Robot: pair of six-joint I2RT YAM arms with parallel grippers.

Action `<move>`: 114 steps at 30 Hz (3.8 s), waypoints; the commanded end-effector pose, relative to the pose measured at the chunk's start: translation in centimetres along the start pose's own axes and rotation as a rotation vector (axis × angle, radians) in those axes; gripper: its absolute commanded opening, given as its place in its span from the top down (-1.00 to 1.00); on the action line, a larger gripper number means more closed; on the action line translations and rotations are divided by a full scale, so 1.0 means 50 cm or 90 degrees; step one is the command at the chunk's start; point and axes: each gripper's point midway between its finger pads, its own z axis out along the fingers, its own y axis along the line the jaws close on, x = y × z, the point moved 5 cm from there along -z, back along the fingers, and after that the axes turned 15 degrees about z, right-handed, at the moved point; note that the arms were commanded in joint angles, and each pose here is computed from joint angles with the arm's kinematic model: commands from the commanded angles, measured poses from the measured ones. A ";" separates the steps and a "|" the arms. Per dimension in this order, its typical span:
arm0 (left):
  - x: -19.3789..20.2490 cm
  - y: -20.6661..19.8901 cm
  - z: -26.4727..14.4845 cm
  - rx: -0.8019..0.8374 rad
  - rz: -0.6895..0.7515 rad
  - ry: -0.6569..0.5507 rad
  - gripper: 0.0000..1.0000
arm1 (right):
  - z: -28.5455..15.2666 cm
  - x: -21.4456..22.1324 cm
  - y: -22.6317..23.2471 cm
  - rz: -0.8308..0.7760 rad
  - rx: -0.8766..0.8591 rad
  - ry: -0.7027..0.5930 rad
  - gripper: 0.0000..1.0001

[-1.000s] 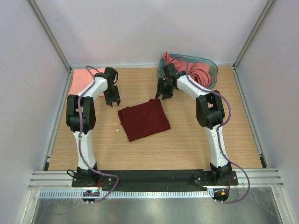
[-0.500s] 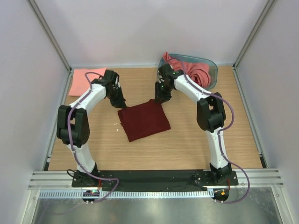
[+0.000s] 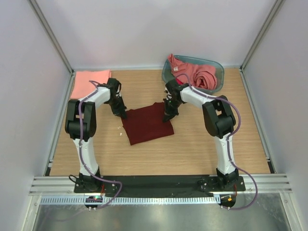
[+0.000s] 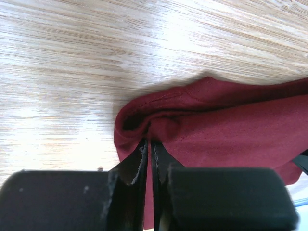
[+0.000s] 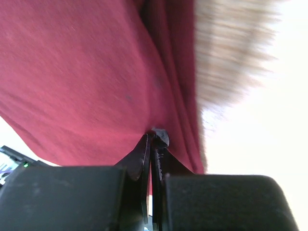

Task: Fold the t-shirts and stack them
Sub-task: Fold the tshirt, then neatly place the folded tshirt to the corner

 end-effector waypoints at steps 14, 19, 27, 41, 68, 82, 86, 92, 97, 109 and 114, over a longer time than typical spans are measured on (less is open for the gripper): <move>0.011 0.011 -0.163 -0.043 0.059 -0.104 -0.67 | -0.178 0.039 0.030 -0.067 -0.028 -0.076 0.36; 0.027 -0.002 -0.105 0.036 0.063 -0.105 -0.75 | -0.201 0.077 0.009 -0.075 -0.041 -0.072 0.20; 0.027 0.010 -0.028 0.048 0.053 -0.129 -0.76 | -0.223 0.124 -0.029 -0.081 -0.051 -0.083 0.20; 0.067 -0.039 0.068 0.055 0.005 -0.080 -0.26 | -0.243 0.178 -0.069 -0.083 -0.073 -0.088 0.20; -0.057 -0.075 -0.186 -0.215 0.205 -0.278 1.00 | -0.292 0.256 -0.116 -0.066 -0.092 -0.075 0.20; -0.214 -0.058 -0.307 -0.453 0.305 -0.380 0.99 | -0.287 0.259 -0.132 -0.056 -0.045 -0.048 0.21; -0.264 -0.055 -0.328 -0.523 0.319 -0.399 1.00 | -0.279 0.252 -0.139 -0.053 -0.023 -0.045 0.21; -0.326 -0.034 -0.362 -0.587 0.315 -0.422 0.99 | -0.271 0.245 -0.146 -0.044 0.001 -0.040 0.21; -0.363 -0.026 -0.402 -0.616 0.325 -0.459 0.99 | -0.256 0.237 -0.148 -0.035 0.012 -0.030 0.21; -0.354 0.016 -0.478 -0.670 0.365 -0.468 0.99 | -0.241 0.205 -0.127 -0.035 0.001 -0.024 0.21; -0.358 0.024 -0.509 -0.690 0.370 -0.476 1.00 | -0.234 0.199 -0.124 -0.036 0.000 -0.017 0.21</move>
